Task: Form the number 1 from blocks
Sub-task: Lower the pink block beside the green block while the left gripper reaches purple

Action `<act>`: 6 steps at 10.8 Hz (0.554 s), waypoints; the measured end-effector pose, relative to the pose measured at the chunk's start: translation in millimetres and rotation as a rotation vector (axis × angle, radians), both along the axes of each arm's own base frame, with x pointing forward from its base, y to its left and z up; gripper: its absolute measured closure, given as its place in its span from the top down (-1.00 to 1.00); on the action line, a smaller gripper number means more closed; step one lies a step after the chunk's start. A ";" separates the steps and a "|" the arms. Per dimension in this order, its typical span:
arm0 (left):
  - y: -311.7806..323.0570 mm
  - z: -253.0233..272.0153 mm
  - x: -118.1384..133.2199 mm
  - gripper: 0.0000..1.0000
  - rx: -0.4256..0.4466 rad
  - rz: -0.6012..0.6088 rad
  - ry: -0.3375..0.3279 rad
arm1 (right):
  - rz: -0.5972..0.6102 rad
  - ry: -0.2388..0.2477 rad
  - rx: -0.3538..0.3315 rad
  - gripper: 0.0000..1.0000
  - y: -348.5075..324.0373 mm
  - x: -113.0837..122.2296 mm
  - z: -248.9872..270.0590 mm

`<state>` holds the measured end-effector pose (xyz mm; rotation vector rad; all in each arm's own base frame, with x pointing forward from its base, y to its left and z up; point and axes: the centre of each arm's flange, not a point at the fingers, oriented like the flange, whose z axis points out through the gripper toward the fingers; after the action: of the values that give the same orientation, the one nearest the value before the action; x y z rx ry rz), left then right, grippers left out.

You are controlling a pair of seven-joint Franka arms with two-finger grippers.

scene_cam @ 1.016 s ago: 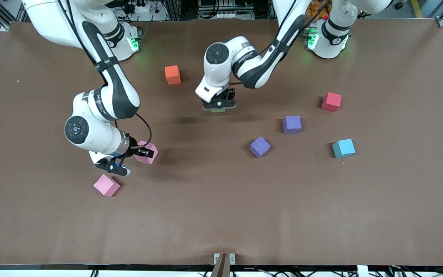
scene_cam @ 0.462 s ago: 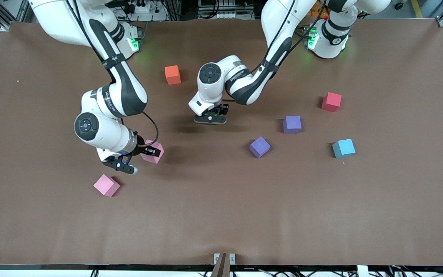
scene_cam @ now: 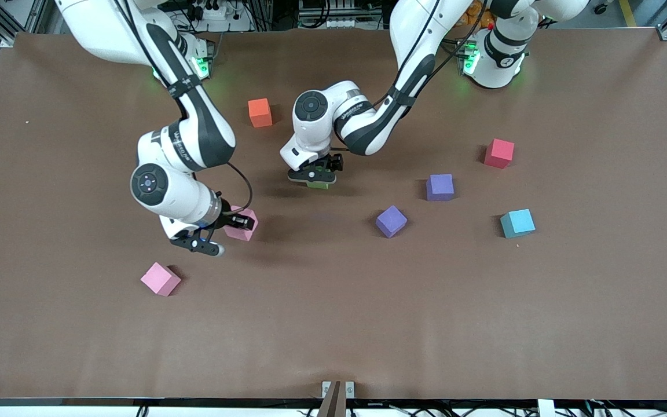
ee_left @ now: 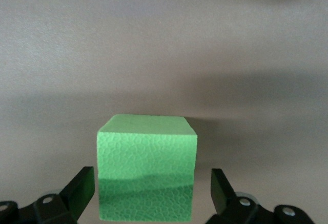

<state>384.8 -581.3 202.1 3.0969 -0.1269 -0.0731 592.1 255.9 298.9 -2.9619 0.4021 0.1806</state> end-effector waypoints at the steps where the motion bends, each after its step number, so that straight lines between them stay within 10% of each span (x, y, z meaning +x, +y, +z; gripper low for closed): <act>1: 3.0 6.0 4.7 1.00 0.016 0.006 0.003 | 0.010 0.001 0.000 0.16 5.6 -4.0 0.7; 6: 58.2 86.3 72.7 1.00 0.080 0.285 -0.039 | 0.073 0.009 -0.004 0.16 31.8 -24.4 -1.2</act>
<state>457.5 -523.1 288.4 3.1587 0.3237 -0.0090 567.7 287.7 297.7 -2.9823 0.2964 0.2024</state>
